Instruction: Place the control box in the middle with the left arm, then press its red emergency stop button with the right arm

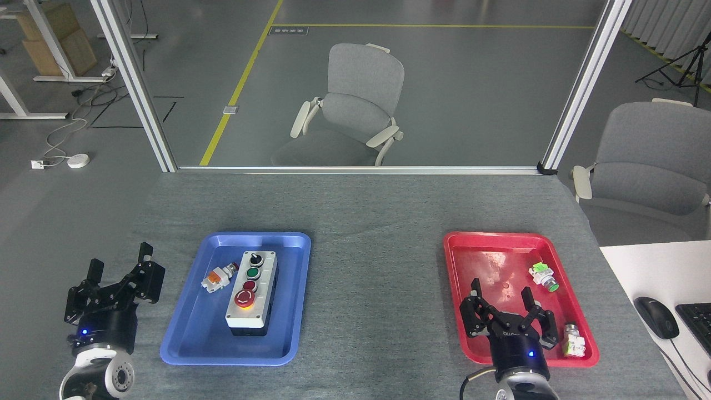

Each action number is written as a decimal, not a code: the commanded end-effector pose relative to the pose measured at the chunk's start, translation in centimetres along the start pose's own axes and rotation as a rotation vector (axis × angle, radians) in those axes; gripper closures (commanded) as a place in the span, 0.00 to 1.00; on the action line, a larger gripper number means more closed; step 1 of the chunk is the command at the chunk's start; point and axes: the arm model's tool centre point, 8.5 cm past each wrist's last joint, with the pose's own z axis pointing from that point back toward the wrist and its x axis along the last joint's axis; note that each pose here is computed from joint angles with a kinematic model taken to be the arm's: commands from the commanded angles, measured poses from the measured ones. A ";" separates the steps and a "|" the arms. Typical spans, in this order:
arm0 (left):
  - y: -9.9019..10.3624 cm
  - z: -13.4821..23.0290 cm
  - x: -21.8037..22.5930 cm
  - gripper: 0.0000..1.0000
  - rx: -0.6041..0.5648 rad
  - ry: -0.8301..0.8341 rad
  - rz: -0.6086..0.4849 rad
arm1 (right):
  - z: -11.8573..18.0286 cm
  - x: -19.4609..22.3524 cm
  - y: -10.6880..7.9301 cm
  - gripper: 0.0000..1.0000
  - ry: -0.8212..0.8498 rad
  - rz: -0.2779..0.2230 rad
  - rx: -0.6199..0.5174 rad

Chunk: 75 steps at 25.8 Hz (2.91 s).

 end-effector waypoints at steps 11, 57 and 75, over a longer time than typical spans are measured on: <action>0.8 0.2 0.1 0.01 0.004 0.014 -0.025 | 0.0 0.3 0.1 0.01 0.000 -0.008 0.002; 1.4 1.2 2.3 0.01 0.009 -0.020 0.056 | 0.0 0.2 -1.6 0.01 -0.012 -0.013 -0.045; -8.9 10.0 8.6 0.01 -0.281 -0.110 -0.164 | 0.0 0.6 -1.5 0.01 -0.013 -0.026 -0.044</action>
